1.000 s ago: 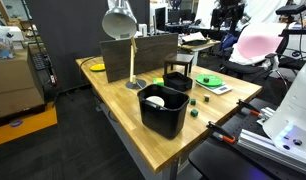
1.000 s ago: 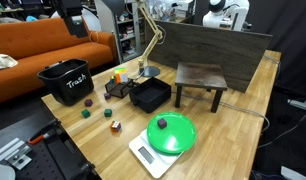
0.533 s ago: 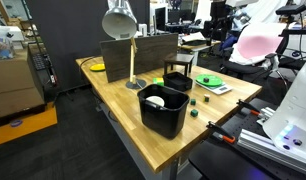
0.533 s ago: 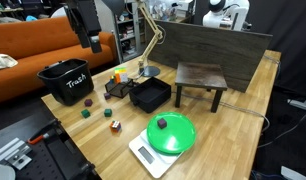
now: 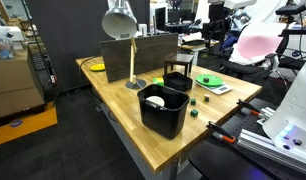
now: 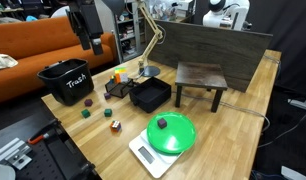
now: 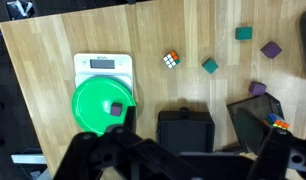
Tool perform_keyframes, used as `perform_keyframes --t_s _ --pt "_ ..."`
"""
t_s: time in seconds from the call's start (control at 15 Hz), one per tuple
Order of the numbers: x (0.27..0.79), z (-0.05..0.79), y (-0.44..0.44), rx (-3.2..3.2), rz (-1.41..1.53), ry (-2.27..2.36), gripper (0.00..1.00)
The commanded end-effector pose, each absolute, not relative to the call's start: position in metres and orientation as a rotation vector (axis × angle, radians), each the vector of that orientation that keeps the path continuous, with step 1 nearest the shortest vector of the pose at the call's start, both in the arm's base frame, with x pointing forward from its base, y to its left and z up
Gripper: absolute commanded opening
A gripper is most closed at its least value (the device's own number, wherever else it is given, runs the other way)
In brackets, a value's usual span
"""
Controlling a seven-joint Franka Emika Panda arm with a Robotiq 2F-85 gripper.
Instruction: Move the Rubik's cube to the left side of the table
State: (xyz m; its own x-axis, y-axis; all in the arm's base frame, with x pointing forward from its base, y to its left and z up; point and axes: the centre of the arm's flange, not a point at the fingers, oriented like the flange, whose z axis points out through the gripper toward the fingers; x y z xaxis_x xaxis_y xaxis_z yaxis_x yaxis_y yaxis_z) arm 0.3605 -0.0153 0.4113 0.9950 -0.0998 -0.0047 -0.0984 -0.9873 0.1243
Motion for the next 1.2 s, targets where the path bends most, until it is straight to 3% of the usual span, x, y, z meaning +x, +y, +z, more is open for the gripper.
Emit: perform_keyframes --t_s 0.0,1.13 --pt "0.36 0.411 -0.015 3.014 -0.017 -0.15 1.0" --pt "0.382 0.393 -0.003 3.025 0.1 -0.051 1.0"
